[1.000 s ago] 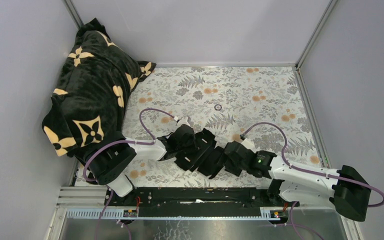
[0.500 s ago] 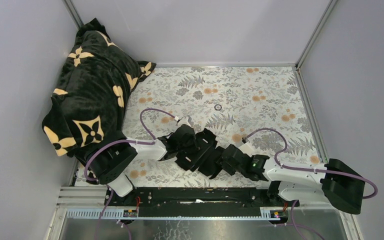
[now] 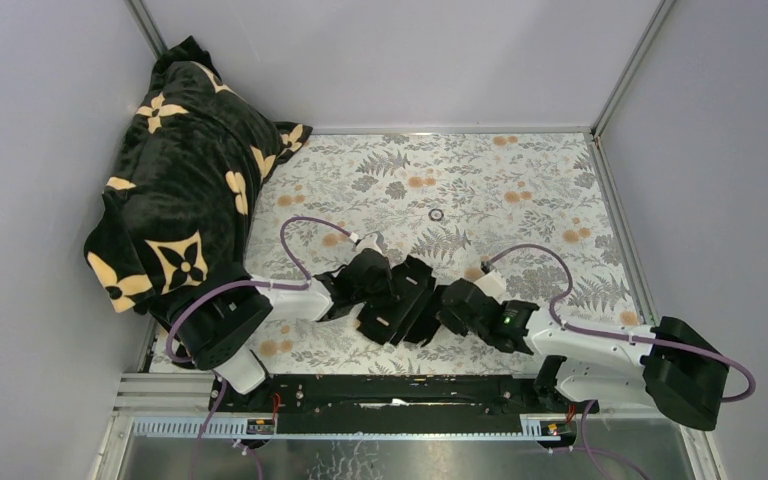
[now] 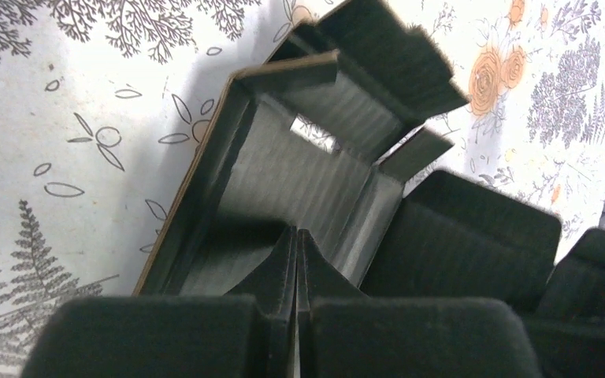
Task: Fold the paper box
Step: Fold the paper box at the center of the board.
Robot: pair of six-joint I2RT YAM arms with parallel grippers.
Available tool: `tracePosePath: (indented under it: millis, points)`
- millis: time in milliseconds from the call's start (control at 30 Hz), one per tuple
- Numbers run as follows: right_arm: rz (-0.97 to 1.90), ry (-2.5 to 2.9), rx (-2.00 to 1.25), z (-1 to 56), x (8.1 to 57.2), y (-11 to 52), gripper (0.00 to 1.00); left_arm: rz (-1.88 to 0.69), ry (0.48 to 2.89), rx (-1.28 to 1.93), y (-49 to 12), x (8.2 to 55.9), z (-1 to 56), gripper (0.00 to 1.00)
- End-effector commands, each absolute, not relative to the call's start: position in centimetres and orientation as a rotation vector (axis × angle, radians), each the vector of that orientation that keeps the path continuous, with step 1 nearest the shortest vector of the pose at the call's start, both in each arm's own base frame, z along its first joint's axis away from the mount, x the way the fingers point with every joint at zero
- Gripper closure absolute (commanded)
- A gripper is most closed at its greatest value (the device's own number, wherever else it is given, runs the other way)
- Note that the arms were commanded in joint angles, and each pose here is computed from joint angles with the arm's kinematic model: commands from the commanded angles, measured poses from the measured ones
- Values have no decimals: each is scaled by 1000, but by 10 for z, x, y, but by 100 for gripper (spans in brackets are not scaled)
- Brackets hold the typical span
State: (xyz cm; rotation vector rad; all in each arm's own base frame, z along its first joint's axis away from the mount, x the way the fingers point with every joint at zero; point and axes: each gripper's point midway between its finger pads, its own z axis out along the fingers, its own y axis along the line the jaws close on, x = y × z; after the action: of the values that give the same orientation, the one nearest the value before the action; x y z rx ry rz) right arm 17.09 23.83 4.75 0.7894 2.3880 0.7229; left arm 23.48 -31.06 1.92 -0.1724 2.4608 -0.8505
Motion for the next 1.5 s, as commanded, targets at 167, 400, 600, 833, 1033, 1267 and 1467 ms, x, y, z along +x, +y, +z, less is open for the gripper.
tracePosePath:
  millis: [167,400,600,833,1033,1267,1467]
  points:
    - [376,2496,280,112,217,189,100,-990,2387,-55,-314,232,105,99]
    - [-41,2679,-353,165,236,179,100,-1000,2283,-103,-284,251,153,98]
    - [-498,2670,-652,179,247,163,100,-941,2276,-218,-249,264,131,98]
    - [-746,2546,-867,174,239,172,100,-839,2252,-320,-216,290,112,99]
    - [-788,2493,-908,164,233,179,100,-888,2252,-348,-219,298,89,100]
    - [-810,2416,-910,160,226,183,100,-1069,2155,-269,-244,294,85,100]
    - [-795,2341,-898,165,222,194,100,-1173,2057,-76,-289,285,99,100]
